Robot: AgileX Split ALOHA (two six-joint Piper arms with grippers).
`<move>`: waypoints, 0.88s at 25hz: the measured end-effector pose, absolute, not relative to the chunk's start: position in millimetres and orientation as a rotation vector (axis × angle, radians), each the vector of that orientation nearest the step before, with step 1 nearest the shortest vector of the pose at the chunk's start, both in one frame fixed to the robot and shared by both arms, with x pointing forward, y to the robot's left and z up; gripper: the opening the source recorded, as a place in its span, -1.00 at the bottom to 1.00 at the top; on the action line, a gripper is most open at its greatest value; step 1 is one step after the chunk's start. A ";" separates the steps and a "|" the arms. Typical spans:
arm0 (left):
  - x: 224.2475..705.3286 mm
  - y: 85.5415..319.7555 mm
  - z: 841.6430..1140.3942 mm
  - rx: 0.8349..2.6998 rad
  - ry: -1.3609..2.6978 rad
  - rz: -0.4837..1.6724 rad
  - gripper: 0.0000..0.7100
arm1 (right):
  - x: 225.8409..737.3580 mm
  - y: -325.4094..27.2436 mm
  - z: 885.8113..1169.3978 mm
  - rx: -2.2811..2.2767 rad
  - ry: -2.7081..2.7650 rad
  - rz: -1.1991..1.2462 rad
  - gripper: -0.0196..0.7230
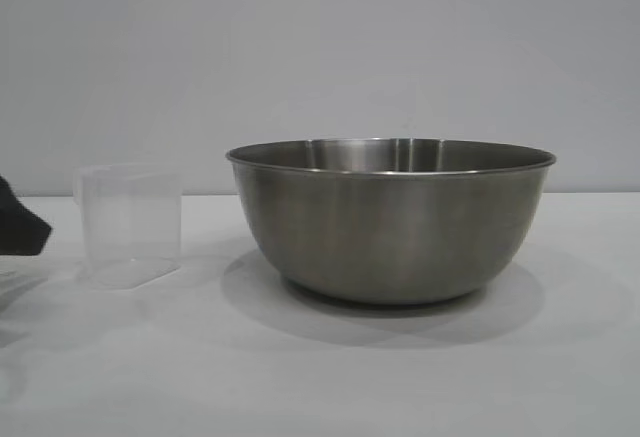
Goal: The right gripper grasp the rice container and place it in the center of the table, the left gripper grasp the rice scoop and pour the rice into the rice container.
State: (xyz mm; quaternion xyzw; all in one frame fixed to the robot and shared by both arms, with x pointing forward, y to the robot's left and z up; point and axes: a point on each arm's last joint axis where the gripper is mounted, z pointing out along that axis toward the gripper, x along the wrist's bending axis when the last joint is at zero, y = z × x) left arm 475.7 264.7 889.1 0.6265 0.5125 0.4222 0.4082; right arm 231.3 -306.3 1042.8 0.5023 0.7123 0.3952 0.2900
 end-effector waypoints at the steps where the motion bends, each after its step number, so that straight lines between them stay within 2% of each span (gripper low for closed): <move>1: 477.0 268.0 893.7 1.559 1.284 1.080 -0.51 | 231.3 -306.3 1042.8 1.340 1.900 1.054 0.13; 2: 479.0 272.8 898.7 1.535 1.280 1.101 -0.58 | 231.3 -306.3 1042.8 1.340 1.900 1.054 0.13; 8: 491.9 310.5 918.9 1.369 1.316 1.124 -0.55 | 231.3 -306.1 1042.8 1.341 1.901 1.057 0.13; 9: 493.3 316.0 921.5 1.364 1.301 1.127 -0.43 | 231.2 -306.0 1042.8 1.341 1.902 1.058 0.13; 11: 496.6 320.6 928.1 1.375 1.241 1.129 -0.43 | 231.2 -306.0 1042.8 1.341 1.902 1.058 0.13; 14: 497.3 319.2 939.7 1.380 1.177 1.141 -0.43 | 231.2 -306.0 1042.8 1.341 1.902 1.058 0.13; 18: 493.4 306.1 955.7 1.400 1.109 1.137 -0.43 | 231.1 -305.8 1042.8 1.341 1.903 1.060 0.13; 22: 482.0 301.0 981.2 1.448 1.124 1.152 -0.43 | 231.1 -305.8 1042.8 1.341 1.903 1.060 0.13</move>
